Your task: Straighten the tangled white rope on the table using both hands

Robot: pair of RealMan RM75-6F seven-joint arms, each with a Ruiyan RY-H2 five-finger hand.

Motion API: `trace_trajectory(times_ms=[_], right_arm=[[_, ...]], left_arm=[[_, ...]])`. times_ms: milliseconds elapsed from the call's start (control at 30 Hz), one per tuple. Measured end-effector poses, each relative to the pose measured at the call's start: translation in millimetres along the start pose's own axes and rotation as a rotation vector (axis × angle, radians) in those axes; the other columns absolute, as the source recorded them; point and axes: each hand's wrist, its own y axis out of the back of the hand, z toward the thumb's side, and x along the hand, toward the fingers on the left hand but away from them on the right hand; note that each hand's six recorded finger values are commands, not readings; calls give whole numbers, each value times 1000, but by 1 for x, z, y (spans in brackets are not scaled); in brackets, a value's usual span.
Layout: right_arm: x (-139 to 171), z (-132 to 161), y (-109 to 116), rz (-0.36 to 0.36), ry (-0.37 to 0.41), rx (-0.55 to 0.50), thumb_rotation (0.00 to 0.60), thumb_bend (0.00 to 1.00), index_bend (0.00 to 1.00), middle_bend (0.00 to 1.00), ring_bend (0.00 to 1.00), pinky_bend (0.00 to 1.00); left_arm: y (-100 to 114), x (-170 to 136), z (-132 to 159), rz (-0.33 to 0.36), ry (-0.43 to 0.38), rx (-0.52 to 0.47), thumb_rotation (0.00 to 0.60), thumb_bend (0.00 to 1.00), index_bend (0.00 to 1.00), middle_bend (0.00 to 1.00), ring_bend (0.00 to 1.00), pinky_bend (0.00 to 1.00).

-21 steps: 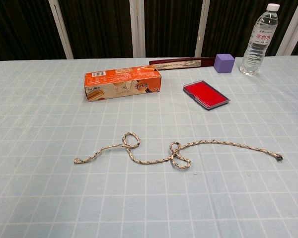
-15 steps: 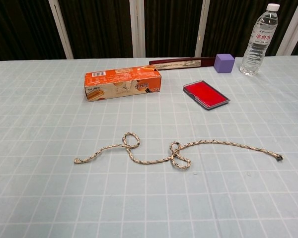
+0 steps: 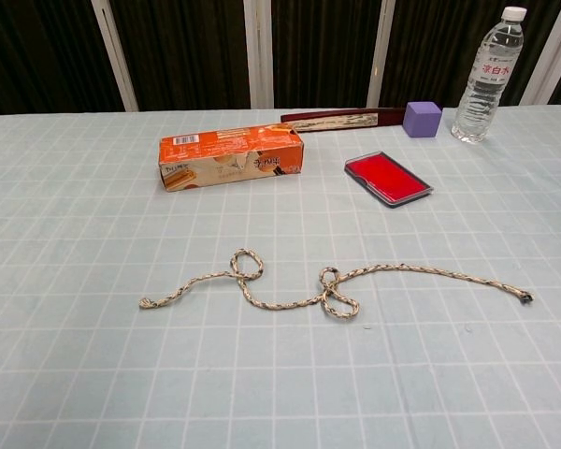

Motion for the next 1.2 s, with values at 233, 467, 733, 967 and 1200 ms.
trace_trajectory(times_ms=[233, 467, 733, 967, 1200], right_arm=[[-29, 31, -13, 56, 12, -58, 600, 371, 321, 75, 0, 0], [-59, 56, -48, 132, -33, -77, 600, 371, 359, 83, 0, 0], [-80, 63, -96, 202, -123, -73, 600, 371, 404, 99, 0, 0], [-88, 60, -118, 227, -174, -77, 600, 371, 405, 99, 0, 0], [-90, 66, -129, 243, -183, -92, 600, 371, 441, 119, 0, 0]], left_arm=[[1, 3, 1, 4, -2, -6, 600, 1, 0, 0, 0, 0], [1, 2, 1, -2, -8, -10, 600, 1, 0, 0, 0, 0], [0, 2, 1, -8, -11, -17, 600, 2, 0, 0, 0, 0], [-1, 2, 3, -13, -19, -12, 600, 1, 0, 0, 0, 0], [-3, 3, 4, -16, -16, -11, 600, 1, 0, 0, 0, 0]])
